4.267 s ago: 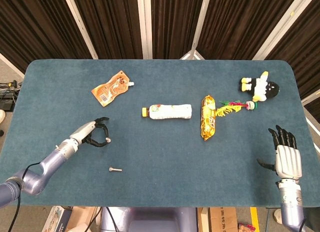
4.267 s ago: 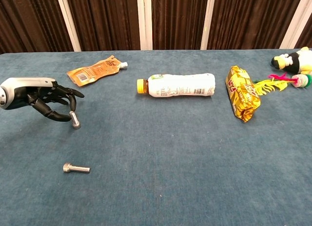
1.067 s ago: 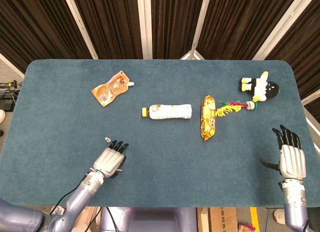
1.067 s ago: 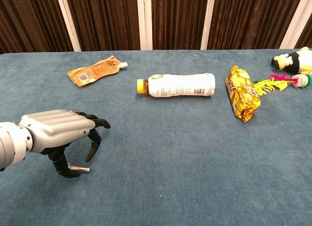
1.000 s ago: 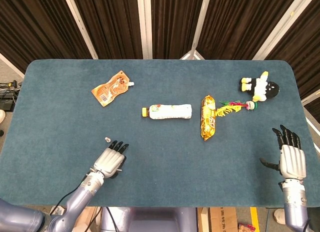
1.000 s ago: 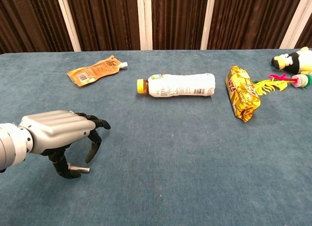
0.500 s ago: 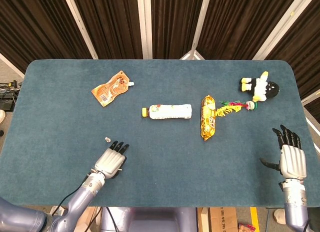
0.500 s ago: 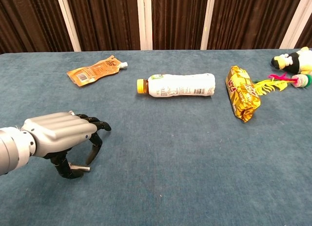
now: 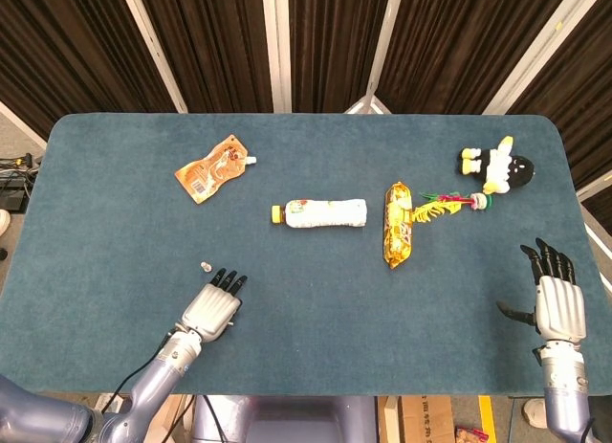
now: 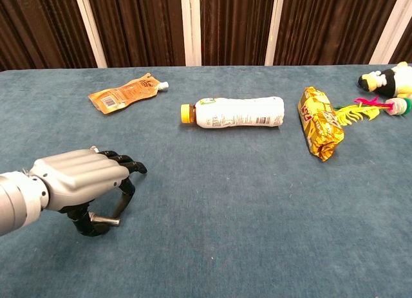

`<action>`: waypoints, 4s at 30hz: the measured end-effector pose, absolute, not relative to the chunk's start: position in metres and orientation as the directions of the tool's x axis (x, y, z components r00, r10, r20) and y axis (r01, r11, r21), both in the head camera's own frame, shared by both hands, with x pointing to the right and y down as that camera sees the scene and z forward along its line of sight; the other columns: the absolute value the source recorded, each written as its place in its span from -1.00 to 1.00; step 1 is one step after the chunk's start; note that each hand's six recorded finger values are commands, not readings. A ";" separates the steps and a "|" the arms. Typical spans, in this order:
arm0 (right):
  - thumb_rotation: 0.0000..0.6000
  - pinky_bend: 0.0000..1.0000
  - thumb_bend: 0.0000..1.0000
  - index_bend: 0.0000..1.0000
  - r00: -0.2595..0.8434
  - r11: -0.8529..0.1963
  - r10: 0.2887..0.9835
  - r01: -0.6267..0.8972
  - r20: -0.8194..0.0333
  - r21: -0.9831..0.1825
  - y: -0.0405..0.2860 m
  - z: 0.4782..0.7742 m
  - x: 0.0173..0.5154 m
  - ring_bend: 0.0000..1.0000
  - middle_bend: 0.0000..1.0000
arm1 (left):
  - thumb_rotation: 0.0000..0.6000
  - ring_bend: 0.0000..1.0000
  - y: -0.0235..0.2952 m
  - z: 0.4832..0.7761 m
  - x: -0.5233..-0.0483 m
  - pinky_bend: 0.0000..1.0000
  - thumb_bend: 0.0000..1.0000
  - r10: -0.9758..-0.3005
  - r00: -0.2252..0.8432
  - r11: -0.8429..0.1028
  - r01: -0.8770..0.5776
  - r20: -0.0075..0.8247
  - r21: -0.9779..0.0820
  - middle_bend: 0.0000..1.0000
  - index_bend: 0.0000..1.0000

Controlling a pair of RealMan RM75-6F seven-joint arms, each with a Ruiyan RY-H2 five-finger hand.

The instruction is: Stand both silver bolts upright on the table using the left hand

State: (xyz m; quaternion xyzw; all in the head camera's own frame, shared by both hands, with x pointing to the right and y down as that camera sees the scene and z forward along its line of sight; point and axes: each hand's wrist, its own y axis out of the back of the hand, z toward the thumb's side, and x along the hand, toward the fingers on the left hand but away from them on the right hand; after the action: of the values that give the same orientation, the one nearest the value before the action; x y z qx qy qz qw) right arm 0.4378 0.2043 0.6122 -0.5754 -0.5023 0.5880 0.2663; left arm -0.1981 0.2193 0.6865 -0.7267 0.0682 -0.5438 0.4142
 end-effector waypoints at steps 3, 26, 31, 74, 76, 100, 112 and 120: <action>1.00 -1.00 -0.85 -0.65 -0.197 -0.352 0.891 0.266 -0.408 -0.897 0.204 0.612 0.438 -0.96 -0.86 | 1.00 -1.00 0.219 0.687 -0.198 -1.00 -0.14 -0.551 0.401 -0.644 0.354 0.732 -0.678 -0.92 0.12; 1.00 -1.00 -0.85 -0.64 -0.190 -0.356 0.891 0.272 -0.412 -0.894 0.205 0.612 0.437 -0.96 -0.86 | 1.00 -1.00 0.216 0.688 -0.199 -1.00 0.08 -0.552 0.413 -0.682 0.277 0.725 -0.677 -0.90 0.17; 1.00 -1.00 -0.85 -0.64 -0.189 -0.357 0.891 0.272 -0.414 -0.894 0.205 0.613 0.436 -0.96 -0.86 | 1.00 -1.00 0.211 0.687 -0.199 -1.00 0.09 -0.543 0.423 -0.736 0.176 0.725 -0.654 -0.89 0.17; 1.00 -1.00 -0.85 -0.64 -0.175 -0.371 0.888 0.272 -0.425 -0.888 0.206 0.618 0.432 -0.96 -0.86 | 1.00 -1.00 0.182 0.715 -0.191 -1.00 0.08 -0.475 0.613 -0.875 -0.403 0.632 -0.267 -0.91 0.26; 1.00 -1.00 -0.85 -0.64 -0.175 -0.370 0.888 0.273 -0.425 -0.888 0.206 0.618 0.432 -0.96 -0.86 | 1.00 -1.00 0.182 0.716 -0.192 -1.00 0.08 -0.472 0.613 -0.877 -0.403 0.634 -0.263 -0.91 0.27; 1.00 -1.00 -0.85 -0.64 -0.173 -0.370 0.889 0.278 -0.425 -0.887 0.206 0.618 0.432 -0.96 -0.86 | 1.00 -1.00 0.185 0.722 -0.214 -1.00 -0.41 -0.416 0.615 -0.908 -0.321 0.670 -0.268 -0.96 0.10; 1.00 -1.00 -0.86 -0.64 -0.172 -0.368 0.891 0.271 -0.420 -0.890 0.207 0.617 0.430 -0.96 -0.86 | 1.00 -1.00 0.169 0.702 -0.208 -1.00 -0.41 -0.484 0.645 -0.874 -0.332 0.591 -0.354 -0.98 -0.04; 1.00 -1.00 -0.85 -0.64 -0.169 -0.356 0.898 0.260 -0.405 -0.898 0.207 0.613 0.428 -0.96 -0.86 | 1.00 -1.00 0.152 0.643 -0.176 -1.00 -0.41 -0.548 0.719 -0.828 -0.392 0.428 -0.401 -0.97 -0.05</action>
State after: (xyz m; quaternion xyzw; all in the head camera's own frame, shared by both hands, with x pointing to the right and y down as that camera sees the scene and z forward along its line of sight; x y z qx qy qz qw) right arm 0.4281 0.2073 0.6127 -0.5830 -0.4966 0.5814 0.2746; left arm -0.1756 0.1518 0.6426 -0.9161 0.2565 -0.2734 0.1422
